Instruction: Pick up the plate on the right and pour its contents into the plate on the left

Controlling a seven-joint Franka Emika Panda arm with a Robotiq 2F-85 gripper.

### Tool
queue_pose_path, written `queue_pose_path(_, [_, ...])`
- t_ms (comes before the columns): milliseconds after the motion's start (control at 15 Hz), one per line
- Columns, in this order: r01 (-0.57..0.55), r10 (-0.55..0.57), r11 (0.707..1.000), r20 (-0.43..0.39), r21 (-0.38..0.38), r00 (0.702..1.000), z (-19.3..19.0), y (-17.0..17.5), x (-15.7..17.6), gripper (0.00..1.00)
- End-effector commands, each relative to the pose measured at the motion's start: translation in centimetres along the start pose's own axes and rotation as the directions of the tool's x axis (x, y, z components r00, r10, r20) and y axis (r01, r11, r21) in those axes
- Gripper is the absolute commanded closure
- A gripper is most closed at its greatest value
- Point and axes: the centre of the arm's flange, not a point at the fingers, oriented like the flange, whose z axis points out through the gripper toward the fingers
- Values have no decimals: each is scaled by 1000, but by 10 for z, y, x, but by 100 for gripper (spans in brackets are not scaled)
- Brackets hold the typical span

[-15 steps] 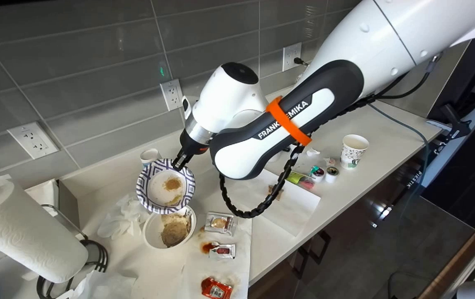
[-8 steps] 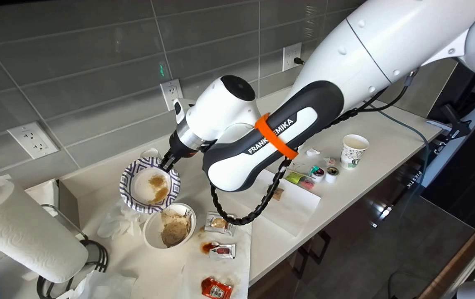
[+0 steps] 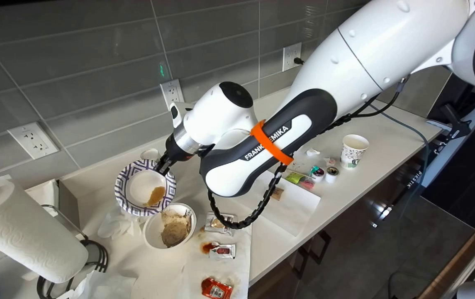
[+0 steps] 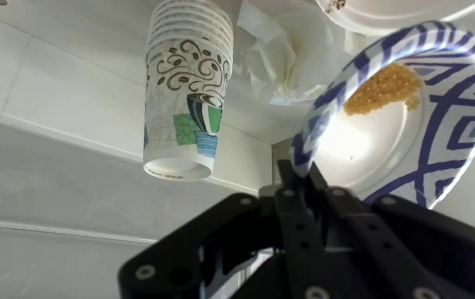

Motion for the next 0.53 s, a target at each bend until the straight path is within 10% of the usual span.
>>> queue_pose_path(0, [0, 0, 1000, 0, 0, 1000, 0, 0, 0, 98])
queue_pose_path(467, [97, -100, 995, -129, -34, 987, -5, -3, 0, 98])
